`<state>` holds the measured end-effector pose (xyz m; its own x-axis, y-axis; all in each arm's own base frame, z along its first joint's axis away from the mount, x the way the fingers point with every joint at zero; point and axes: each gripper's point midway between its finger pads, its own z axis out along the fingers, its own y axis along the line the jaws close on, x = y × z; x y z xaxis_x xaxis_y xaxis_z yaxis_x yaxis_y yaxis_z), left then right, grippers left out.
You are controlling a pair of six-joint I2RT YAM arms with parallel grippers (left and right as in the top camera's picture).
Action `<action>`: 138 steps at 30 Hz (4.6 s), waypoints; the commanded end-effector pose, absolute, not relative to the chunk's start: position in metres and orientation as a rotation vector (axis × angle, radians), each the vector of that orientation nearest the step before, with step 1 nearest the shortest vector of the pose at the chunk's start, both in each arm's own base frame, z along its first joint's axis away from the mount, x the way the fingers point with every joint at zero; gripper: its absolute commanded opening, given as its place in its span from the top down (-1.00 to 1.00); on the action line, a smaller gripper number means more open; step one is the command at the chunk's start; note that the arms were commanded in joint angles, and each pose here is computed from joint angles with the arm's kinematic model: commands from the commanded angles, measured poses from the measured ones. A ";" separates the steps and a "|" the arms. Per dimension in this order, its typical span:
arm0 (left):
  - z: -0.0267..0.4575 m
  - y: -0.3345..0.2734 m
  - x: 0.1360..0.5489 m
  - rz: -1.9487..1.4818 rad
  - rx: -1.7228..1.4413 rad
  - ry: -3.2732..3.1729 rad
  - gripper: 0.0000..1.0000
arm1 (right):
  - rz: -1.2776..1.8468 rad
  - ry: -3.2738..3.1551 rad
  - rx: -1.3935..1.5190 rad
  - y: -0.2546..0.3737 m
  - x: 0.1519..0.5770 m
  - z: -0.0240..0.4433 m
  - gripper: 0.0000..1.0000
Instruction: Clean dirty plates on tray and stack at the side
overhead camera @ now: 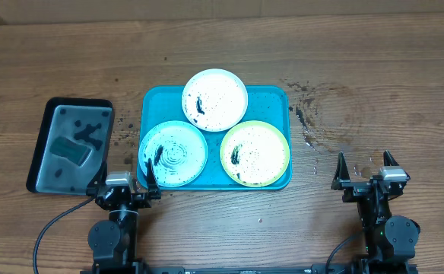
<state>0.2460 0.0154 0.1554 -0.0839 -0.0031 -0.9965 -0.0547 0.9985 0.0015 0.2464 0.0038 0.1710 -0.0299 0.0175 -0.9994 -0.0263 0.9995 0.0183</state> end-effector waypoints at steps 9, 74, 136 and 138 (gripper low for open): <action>0.172 0.006 0.247 -0.016 -0.024 1.582 -1.00 | 0.028 1.595 -0.006 0.003 0.246 0.170 -1.00; 0.106 0.192 0.329 -0.146 -1.694 2.364 -1.00 | 0.028 1.595 -0.006 0.003 0.246 0.170 -1.00; 0.011 0.250 0.344 0.224 -1.714 2.372 0.68 | 0.028 1.595 -0.006 0.003 0.246 0.170 -1.00; 0.011 0.249 0.342 0.226 -1.720 2.381 0.92 | 0.028 1.595 -0.006 0.003 0.246 0.170 -1.00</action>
